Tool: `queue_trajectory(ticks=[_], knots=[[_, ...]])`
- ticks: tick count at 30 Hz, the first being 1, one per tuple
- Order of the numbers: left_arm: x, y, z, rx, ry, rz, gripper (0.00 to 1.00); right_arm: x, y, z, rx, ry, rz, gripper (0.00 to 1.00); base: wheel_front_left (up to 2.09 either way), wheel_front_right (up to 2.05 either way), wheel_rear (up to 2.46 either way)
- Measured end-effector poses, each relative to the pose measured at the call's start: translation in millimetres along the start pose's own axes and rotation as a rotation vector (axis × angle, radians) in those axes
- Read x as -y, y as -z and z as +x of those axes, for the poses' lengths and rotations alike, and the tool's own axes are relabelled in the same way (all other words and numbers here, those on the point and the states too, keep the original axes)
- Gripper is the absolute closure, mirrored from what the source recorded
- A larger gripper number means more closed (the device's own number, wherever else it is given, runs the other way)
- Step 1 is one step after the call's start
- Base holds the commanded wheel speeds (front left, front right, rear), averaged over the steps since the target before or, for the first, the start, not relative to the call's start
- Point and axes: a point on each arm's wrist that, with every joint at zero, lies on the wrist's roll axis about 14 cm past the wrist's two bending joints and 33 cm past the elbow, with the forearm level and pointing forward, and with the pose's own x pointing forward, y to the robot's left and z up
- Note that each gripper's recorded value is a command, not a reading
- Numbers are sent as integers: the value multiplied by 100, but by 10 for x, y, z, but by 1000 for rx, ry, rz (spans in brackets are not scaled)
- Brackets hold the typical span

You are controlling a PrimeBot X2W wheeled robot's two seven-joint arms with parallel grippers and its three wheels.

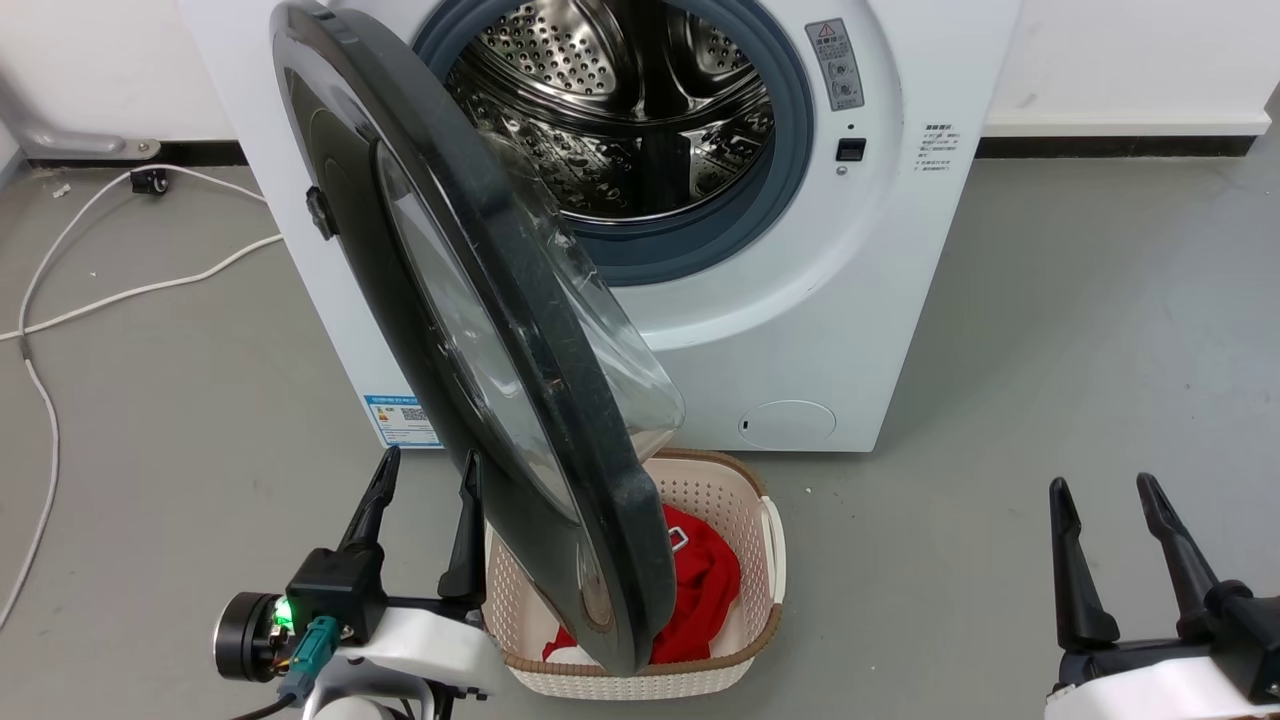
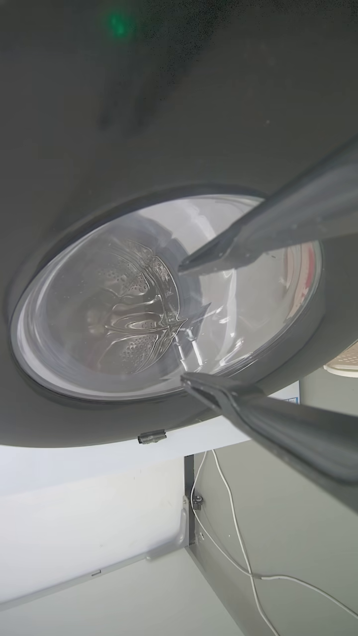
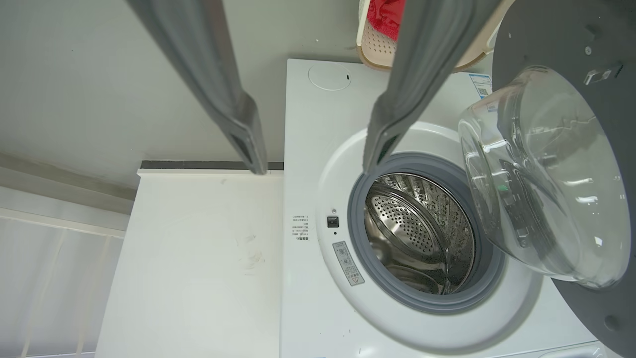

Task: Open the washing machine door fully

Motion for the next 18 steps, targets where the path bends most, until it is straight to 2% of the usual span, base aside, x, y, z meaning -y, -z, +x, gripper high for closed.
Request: queue_trajectory(ticks=[8,18], knots=[[-17,-7,-6,2,-4,4,0,14,174,-39,-44,3,-12,0,0,0,0],[-11,-15,-3,4,-1,9,0,22,219,-46,-48,5,-14,0,0,0,0]])
